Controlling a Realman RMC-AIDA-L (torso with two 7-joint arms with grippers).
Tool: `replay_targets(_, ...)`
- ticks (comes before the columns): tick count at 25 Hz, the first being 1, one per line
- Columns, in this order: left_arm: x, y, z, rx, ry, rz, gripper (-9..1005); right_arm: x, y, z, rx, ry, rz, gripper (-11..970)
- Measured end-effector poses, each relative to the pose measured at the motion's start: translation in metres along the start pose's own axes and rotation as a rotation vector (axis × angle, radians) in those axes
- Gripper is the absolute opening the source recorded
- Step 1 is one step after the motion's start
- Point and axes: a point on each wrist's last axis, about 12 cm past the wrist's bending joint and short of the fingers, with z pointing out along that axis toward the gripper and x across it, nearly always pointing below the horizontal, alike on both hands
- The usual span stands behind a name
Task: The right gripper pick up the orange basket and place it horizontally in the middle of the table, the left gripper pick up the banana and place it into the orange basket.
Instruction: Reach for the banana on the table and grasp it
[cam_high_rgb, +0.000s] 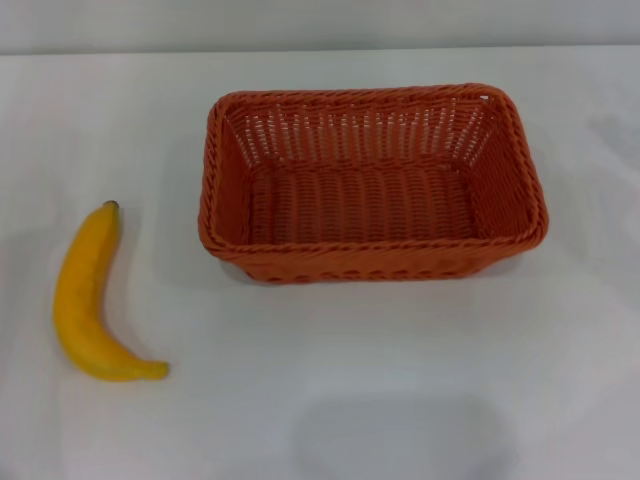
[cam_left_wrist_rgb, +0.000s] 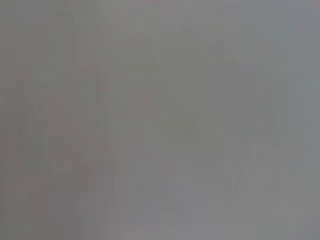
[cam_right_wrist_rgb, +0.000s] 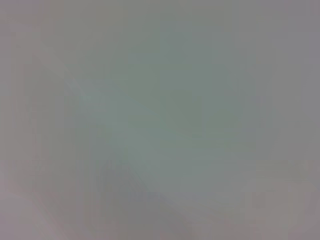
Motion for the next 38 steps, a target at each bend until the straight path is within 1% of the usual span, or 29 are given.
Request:
replay_targets(3, 0.002, 0.002, 0.001, -0.02, 0.019, -0.004, 855, 0.017, -0.012, -0.009, 0.013, -0.086, -0.154, 372)
replay_targets(5, 0.003, 0.003, 0.001, -0.027, 0.026, -0.013, 855, 0.029, -0.021, -0.012, 0.059, -0.104, -0.246, 372)
replay_targets(6, 0.003, 0.003, 0.003, -0.032, 0.033, -0.025, 855, 0.034, -0.026, -0.012, 0.092, -0.103, -0.269, 372)
replay_targets(9, 0.004, 0.001, 0.006, -0.03, 0.045, -0.035, 855, 0.048, -0.046, -0.013, 0.241, -0.11, -0.28, 371)
replay_targets(12, 0.007, -0.003, 0.01, -0.018, 0.072, -0.05, 854, 0.061, -0.06, -0.013, 0.368, -0.157, -0.3, 371)
replay_targets(14, 0.011, -0.007, 0.013, 0.001, 0.103, -0.082, 854, 0.072, -0.064, -0.013, 0.423, -0.198, -0.366, 372)
replay_targets(17, 0.016, -0.015, 0.017, 0.06, 0.171, -0.153, 854, 0.084, -0.063, -0.01, 0.496, -0.237, -0.571, 374)
replay_targets(18, 0.016, -0.015, 0.019, 0.078, 0.189, -0.173, 854, 0.087, -0.062, -0.008, 0.521, -0.247, -0.633, 375)
replay_targets(20, 0.014, -0.014, 0.021, 0.108, 0.222, -0.216, 854, 0.089, -0.06, -0.003, 0.558, -0.255, -0.72, 376)
replay_targets(22, 0.011, -0.01, 0.023, 0.137, 0.264, -0.268, 854, 0.088, -0.06, 0.001, 0.577, -0.25, -0.777, 377)
replay_targets(23, 0.01, -0.008, 0.023, 0.152, 0.292, -0.294, 854, 0.087, -0.06, 0.002, 0.586, -0.248, -0.79, 378)
replay_targets(26, 0.003, -0.002, 0.025, 0.2, 0.371, -0.347, 853, 0.082, -0.062, 0.0, 0.612, -0.271, -0.78, 379)
replay_targets(27, 0.0, -0.001, 0.025, 0.223, 0.392, -0.349, 852, 0.08, -0.063, -0.001, 0.623, -0.282, -0.771, 380)
replay_targets(29, -0.013, 0.003, 0.03, 0.295, 0.455, -0.35, 852, 0.078, -0.064, -0.002, 0.637, -0.294, -0.758, 381)
replay_targets(32, -0.042, 0.011, 0.037, 0.383, 0.55, -0.331, 851, 0.076, -0.065, -0.002, 0.645, -0.297, -0.752, 515)
replay_targets(33, -0.054, 0.014, 0.039, 0.409, 0.589, -0.34, 851, 0.075, -0.065, -0.002, 0.646, -0.296, -0.752, 560)
replay_targets(37, -0.096, 0.02, 0.05, 0.465, 0.691, -0.359, 849, 0.075, -0.066, -0.002, 0.65, -0.295, -0.747, 737)
replay_targets(38, -0.105, 0.02, 0.054, 0.46, 0.746, -0.377, 849, 0.075, -0.066, -0.003, 0.652, -0.294, -0.747, 781)
